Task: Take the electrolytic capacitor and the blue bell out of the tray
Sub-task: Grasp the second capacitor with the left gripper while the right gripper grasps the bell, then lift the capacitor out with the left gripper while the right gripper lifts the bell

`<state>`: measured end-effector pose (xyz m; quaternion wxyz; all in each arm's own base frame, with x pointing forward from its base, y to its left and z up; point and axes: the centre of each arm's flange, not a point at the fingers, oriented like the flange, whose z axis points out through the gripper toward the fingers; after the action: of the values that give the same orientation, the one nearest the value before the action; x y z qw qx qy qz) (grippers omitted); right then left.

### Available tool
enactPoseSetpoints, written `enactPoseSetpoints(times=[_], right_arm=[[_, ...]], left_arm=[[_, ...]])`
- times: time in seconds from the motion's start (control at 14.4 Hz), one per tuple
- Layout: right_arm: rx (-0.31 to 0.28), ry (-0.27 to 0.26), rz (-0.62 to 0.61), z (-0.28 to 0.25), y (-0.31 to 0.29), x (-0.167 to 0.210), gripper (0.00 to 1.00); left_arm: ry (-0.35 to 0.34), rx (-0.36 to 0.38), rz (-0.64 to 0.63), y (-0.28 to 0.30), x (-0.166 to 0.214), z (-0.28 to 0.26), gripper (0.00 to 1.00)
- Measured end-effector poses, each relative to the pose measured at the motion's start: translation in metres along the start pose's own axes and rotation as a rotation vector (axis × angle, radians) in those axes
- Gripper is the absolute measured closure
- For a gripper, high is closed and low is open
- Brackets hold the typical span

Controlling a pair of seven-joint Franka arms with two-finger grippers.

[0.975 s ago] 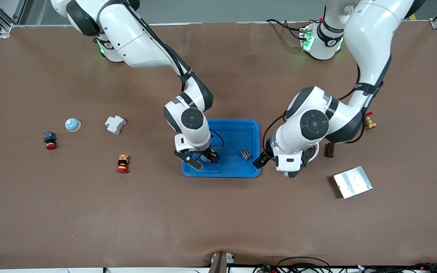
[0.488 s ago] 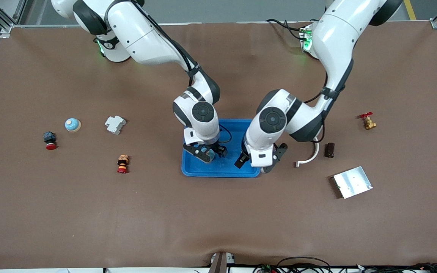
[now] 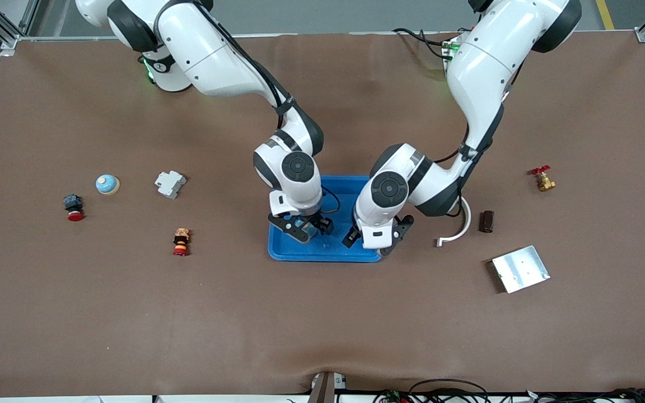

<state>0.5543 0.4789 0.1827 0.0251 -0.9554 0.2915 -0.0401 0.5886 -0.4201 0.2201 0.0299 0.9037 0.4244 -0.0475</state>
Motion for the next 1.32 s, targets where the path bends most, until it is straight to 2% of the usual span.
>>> enactPoseSetpoints(times=[0.35, 0.49, 0.56, 0.7, 0.77, 1.04, 1.32], right_arm=[[0.003, 0.004, -0.002, -0.002, -0.001, 0.002, 0.0], [0.0, 0.016, -0.021, -0.002, -0.001, 0.002, 0.04], [-0.002, 0.023, -0.037, -0.002, -0.001, 0.002, 0.1], [-0.003, 0.03, -0.057, -0.002, -0.001, 0.002, 0.3], [-0.002, 0.031, -0.061, -0.003, -0.002, 0.002, 0.33], [-0.015, 0.031, -0.065, -0.004, -0.002, 0.003, 0.33], [-0.088, 0.02, -0.092, -0.029, -0.01, 0.013, 0.33]], left_arm=[[-0.003, 0.017, -0.001, -0.002, 0.001, 0.014, 0.0], [-0.001, 0.027, 0.002, -0.004, 0.002, 0.021, 0.0], [-0.001, 0.031, 0.003, -0.004, 0.002, 0.025, 0.0], [-0.001, 0.029, 0.003, -0.004, 0.003, 0.029, 0.0], [-0.001, 0.025, 0.003, -0.004, 0.003, 0.029, 0.0], [-0.003, 0.027, 0.002, -0.004, 0.003, 0.033, 0.0], [-0.004, 0.022, 0.002, -0.004, 0.003, 0.036, 0.0]])
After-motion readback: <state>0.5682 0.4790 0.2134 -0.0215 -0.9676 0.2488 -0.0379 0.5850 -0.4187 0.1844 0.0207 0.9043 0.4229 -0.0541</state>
